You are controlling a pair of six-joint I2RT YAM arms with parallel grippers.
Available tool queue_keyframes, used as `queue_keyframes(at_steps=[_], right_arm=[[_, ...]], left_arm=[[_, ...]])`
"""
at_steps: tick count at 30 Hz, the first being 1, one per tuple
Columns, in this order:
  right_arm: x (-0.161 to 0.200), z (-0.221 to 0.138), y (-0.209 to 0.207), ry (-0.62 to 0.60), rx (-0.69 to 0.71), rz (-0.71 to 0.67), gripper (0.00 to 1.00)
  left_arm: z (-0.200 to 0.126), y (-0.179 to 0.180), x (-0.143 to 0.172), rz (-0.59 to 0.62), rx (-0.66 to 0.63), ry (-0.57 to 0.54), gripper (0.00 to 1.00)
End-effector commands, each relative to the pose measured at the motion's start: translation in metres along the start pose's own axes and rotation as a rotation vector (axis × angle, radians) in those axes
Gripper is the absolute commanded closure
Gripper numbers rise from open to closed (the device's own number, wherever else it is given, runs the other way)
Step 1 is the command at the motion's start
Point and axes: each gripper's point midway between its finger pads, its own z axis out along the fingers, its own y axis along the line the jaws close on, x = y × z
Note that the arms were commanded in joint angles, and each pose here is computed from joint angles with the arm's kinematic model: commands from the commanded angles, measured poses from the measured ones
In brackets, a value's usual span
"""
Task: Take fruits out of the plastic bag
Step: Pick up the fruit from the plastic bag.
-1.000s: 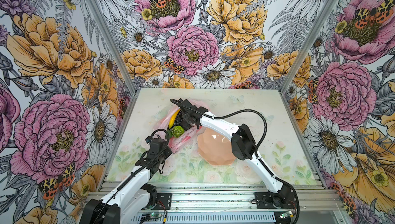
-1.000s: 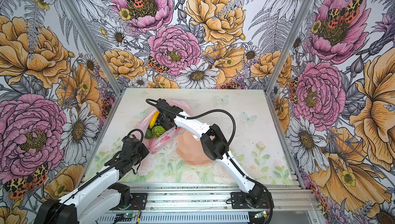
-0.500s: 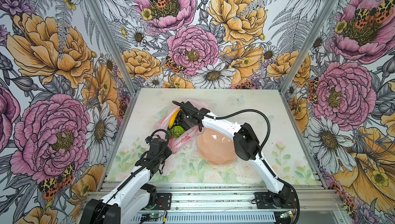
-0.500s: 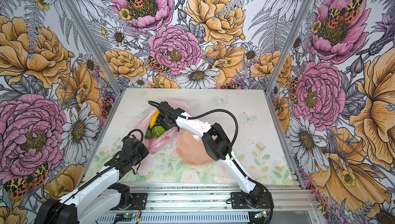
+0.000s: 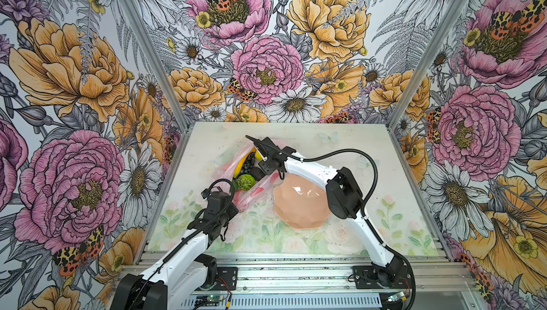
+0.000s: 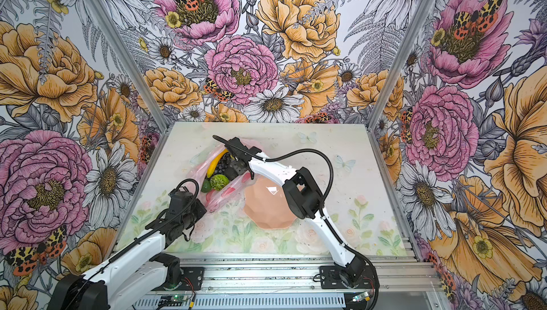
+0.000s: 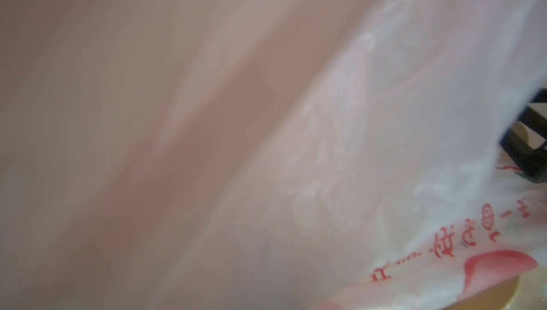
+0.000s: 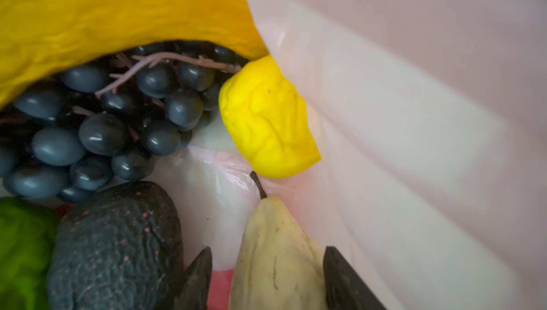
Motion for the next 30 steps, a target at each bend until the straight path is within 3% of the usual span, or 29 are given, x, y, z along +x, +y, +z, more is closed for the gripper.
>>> queue_keyframes(at_steps=[1, 9, 15, 22, 30], right_arm=[[0.043, 0.001, 0.007, 0.152, -0.055, 0.037, 0.33], [0.06, 0.001, 0.025, 0.204, -0.158, 0.092, 0.32], [0.057, 0.005, 0.026, 0.2, -0.161, 0.113, 0.48], [0.026, -0.015, 0.021, 0.111, -0.16, 0.128, 0.6], [-0.011, -0.061, 0.022, -0.08, -0.166, 0.115, 0.63]], left_arm=[[0.002, 0.004, -0.001, -0.007, -0.007, -0.004, 1.0], [0.001, -0.019, -0.001, 0.096, 0.021, -0.011, 1.0], [0.011, -0.032, 0.006, 0.188, -0.013, 0.034, 1.0], [0.015, -0.035, 0.005, 0.193, -0.018, 0.035, 1.0], [0.023, -0.036, 0.001, 0.157, -0.011, 0.059, 1.0]])
